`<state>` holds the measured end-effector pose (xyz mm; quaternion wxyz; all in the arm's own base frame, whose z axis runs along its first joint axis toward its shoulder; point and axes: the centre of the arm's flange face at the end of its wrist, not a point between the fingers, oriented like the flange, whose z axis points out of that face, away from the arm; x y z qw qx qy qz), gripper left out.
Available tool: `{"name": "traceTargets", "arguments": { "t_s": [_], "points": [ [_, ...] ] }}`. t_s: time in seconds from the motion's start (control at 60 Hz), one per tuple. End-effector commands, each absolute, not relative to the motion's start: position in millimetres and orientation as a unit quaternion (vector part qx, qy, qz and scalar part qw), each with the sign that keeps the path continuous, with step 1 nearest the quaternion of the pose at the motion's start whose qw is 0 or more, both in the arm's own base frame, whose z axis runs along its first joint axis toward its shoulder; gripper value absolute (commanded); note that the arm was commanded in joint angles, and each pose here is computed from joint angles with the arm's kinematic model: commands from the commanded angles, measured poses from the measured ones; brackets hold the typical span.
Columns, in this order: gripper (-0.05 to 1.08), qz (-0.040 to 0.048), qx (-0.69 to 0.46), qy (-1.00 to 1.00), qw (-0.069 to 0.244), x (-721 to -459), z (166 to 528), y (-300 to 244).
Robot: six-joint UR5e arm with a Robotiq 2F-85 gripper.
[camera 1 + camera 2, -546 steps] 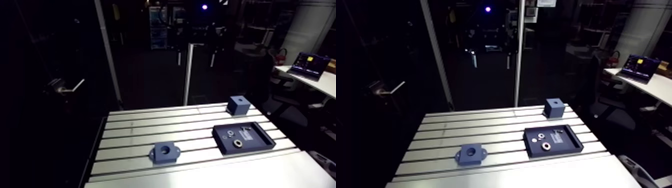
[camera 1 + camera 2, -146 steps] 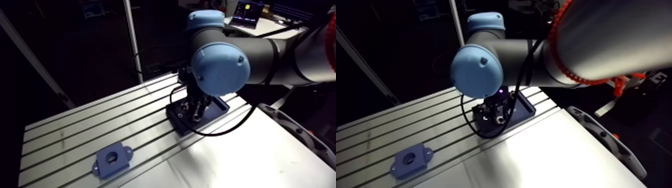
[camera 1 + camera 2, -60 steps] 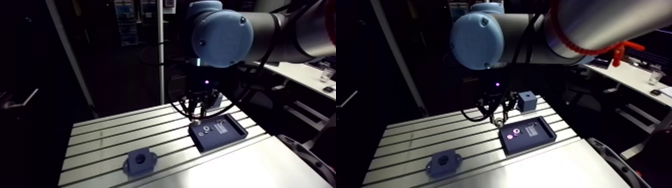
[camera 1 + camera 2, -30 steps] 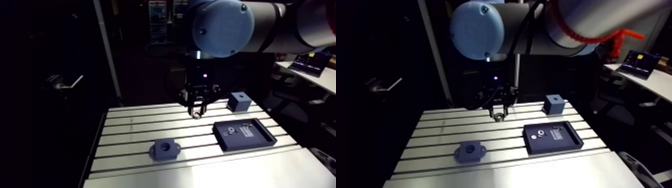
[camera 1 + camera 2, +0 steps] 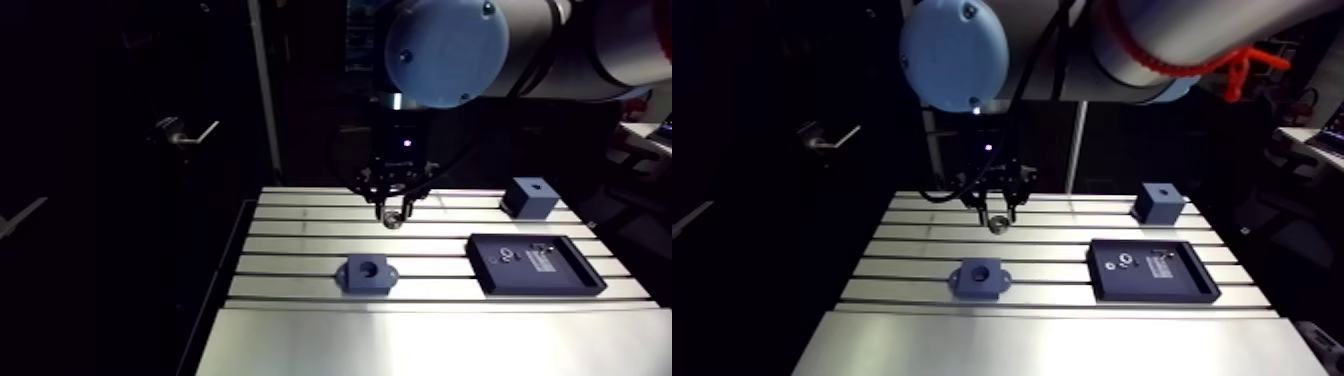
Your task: Pick up the bearing and press it into the housing until flush.
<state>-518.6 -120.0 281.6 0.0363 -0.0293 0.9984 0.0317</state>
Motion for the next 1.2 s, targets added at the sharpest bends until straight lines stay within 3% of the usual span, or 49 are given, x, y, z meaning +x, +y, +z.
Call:
{"name": "traceTargets", "arguments": {
  "t_s": [0.017, 0.833, 1.2],
  "points": [
    [0.59, 0.0324, -0.036, 0.998, 0.031, -515.6, 268.2, -128.9],
    [0.59, 0.0287, -0.065, 0.996, 0.053, -499.8, 216.0, -151.3],
    [0.59, 0.0287, -0.067, 0.996, 0.042, -500.4, 208.6, -152.2]
  ]
}}
